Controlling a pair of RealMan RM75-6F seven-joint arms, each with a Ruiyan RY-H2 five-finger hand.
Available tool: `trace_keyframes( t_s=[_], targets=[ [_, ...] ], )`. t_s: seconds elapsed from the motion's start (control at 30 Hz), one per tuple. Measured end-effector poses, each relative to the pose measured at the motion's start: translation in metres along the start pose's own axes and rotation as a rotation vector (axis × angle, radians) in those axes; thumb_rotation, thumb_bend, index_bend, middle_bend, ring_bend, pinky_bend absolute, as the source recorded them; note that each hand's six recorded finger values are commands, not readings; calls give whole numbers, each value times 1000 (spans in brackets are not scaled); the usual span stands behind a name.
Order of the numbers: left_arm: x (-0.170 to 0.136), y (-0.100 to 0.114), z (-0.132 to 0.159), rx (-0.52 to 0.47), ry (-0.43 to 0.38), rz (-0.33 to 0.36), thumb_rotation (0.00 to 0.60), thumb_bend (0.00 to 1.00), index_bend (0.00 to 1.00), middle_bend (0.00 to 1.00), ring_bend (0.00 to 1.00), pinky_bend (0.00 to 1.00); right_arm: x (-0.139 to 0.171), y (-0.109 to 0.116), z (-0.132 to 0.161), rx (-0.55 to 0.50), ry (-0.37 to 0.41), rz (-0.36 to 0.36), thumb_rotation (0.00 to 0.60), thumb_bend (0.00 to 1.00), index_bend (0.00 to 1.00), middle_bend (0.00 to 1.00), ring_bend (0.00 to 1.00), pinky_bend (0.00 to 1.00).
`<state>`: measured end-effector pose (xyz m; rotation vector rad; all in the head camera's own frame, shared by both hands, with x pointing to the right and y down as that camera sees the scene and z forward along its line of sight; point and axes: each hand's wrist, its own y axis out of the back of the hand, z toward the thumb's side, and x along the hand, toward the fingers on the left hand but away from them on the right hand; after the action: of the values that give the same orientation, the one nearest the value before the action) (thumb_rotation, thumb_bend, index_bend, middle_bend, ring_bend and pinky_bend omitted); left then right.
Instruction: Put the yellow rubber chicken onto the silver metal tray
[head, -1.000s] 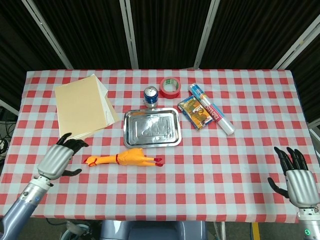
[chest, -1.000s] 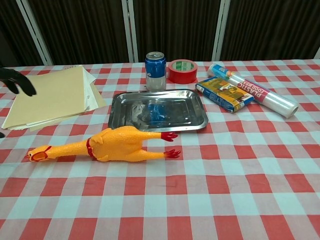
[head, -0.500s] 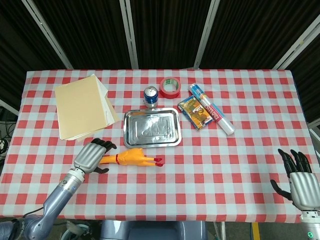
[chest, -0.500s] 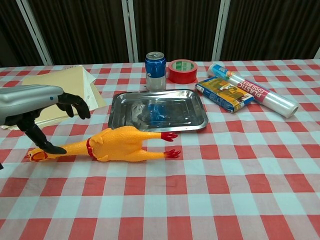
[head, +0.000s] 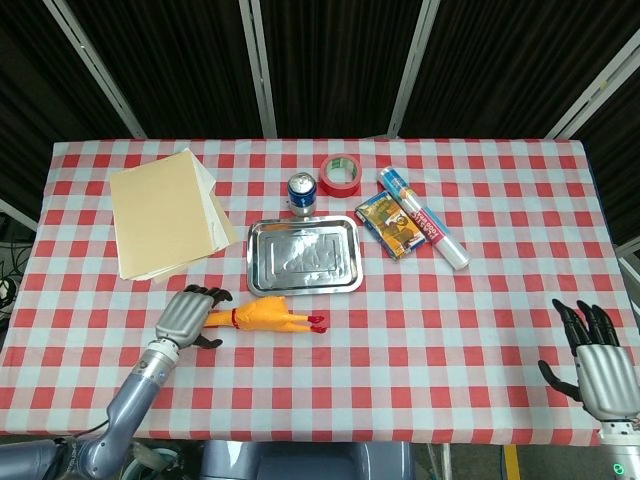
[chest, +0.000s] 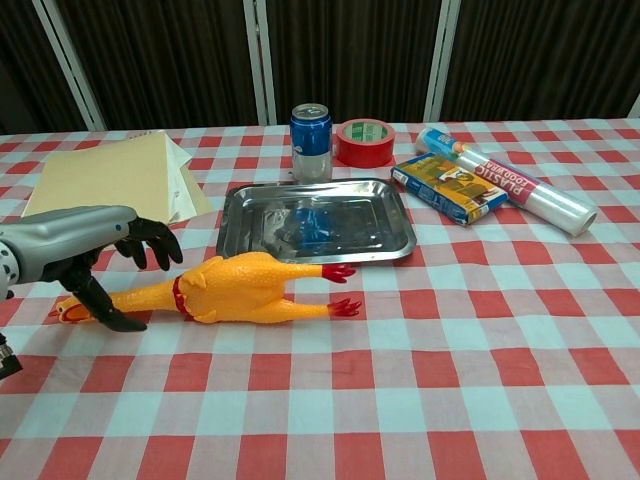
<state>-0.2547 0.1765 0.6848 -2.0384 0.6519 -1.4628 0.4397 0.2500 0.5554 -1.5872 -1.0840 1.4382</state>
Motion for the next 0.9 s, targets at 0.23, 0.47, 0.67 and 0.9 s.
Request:
trace_keyframes(
  t_s=[0.23, 0.47, 0.67, 0.9],
  targets=[
    [13, -8, 14, -45, -2, -39, 600, 159, 296, 326, 327, 271, 3, -3, -5, 3, -24, 13, 600, 294, 0, 167, 40, 53],
    [20, -5, 22, -40, -4, -26, 600, 264, 386, 426, 410, 343, 6, -3, -11, -2, -47, 15, 600, 294, 0, 167, 40, 53],
    [23, -9, 22, -3, 7, -47, 600, 290, 389, 430, 412, 343, 8, -5, -14, -7, -56, 19, 600, 294, 0, 167, 40, 53],
    [27, -10, 23, -6, 11, -40, 600, 452, 480, 520, 500, 432, 8, -5, -14, -8, -59, 24, 600, 294, 0, 167, 40, 52]
  ],
)
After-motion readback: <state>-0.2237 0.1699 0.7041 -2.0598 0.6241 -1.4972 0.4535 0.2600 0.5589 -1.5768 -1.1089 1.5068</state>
